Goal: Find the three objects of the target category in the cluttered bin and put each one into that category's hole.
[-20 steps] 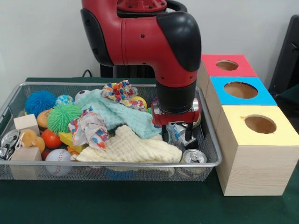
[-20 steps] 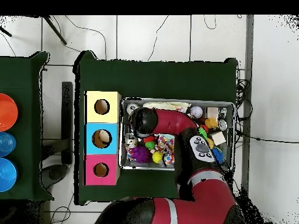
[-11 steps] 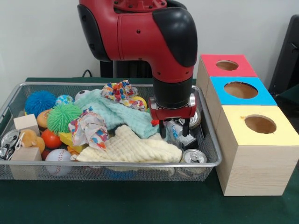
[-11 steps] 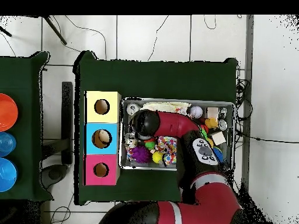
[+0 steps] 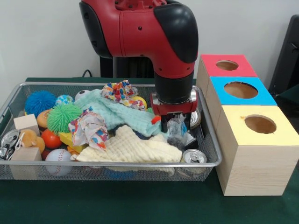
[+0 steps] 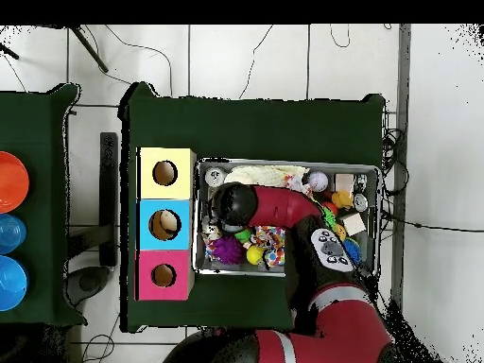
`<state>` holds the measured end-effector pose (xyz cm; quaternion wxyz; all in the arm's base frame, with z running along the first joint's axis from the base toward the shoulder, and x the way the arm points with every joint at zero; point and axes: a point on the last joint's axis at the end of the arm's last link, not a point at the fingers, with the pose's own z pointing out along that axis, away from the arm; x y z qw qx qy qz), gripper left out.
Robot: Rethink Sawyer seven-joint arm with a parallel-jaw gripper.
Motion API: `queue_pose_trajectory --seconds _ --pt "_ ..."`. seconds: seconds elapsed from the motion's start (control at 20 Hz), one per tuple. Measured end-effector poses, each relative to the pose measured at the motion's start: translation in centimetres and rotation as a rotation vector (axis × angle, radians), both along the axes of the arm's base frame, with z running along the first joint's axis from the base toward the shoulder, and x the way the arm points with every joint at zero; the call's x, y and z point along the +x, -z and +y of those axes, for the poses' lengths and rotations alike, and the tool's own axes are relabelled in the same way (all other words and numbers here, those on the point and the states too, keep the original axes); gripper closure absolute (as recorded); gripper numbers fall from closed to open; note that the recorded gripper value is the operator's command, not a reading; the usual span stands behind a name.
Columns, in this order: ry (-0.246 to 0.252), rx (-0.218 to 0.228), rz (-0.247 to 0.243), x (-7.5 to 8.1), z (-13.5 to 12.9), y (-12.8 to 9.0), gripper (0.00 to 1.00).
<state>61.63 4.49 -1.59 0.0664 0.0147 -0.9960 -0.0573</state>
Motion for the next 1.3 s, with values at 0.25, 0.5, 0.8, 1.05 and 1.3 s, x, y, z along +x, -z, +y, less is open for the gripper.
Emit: queue_pose_trajectory --seconds 0.25,0.5,0.8,1.05,1.3 --pt "-0.002 0.002 0.007 -0.35 0.17 0.08 0.00" --pt "-0.003 0.001 0.002 -0.32 0.23 0.10 0.00" --pt "-0.002 -0.001 -0.016 -0.07 0.26 0.08 1.00" --pt "-0.001 -0.005 -0.026 0.07 0.13 0.03 1.00" --pt "-0.001 -0.004 -0.027 0.08 0.16 0.03 1.00"
